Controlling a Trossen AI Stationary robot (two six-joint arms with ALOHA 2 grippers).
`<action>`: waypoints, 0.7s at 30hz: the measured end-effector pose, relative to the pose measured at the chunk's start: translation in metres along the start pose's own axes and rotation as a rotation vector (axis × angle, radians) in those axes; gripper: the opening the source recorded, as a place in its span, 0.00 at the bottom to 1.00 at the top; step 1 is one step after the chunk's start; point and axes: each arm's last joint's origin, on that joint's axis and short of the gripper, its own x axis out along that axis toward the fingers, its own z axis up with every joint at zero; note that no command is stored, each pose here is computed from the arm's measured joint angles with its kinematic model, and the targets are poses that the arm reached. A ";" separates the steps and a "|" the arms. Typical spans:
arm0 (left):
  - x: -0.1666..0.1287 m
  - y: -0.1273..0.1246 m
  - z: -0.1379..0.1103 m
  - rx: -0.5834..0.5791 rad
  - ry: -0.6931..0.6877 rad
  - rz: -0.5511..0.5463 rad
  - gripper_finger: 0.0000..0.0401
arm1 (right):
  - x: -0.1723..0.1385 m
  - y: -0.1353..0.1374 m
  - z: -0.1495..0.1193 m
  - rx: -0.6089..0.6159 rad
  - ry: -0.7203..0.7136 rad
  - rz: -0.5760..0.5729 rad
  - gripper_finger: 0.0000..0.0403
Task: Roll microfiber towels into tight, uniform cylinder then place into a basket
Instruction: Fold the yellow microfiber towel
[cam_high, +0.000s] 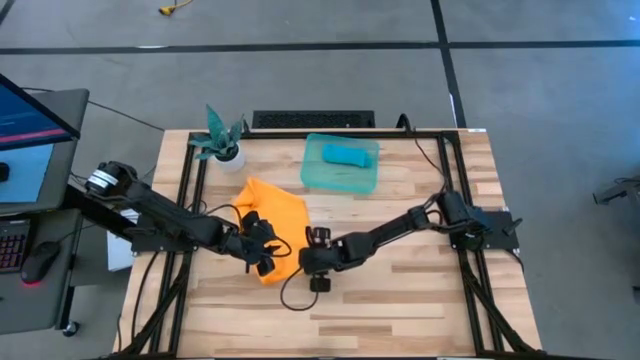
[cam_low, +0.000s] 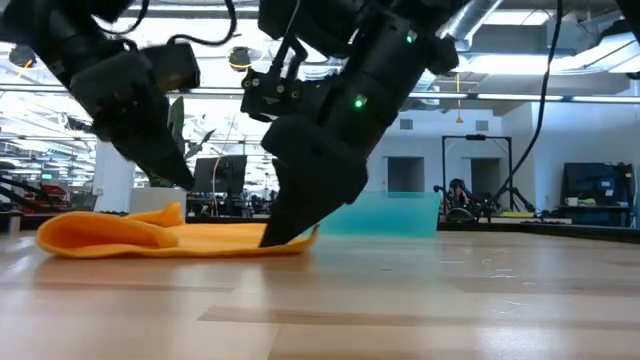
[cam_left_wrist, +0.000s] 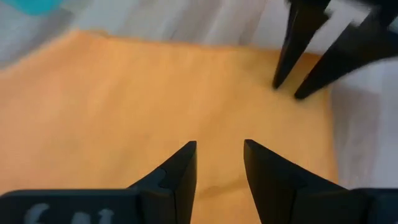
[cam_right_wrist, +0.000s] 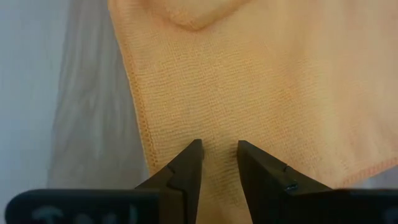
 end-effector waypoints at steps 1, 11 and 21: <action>0.005 0.000 -0.002 0.009 0.018 0.003 0.31 | -0.002 0.002 0.001 0.008 0.021 -0.001 0.31; 0.046 0.005 -0.009 0.060 0.153 -0.064 0.31 | -0.021 0.022 0.000 -0.023 0.173 -0.013 0.31; 0.038 -0.002 -0.013 -0.077 0.309 -0.249 0.31 | -0.026 0.023 -0.011 0.056 0.244 -0.142 0.31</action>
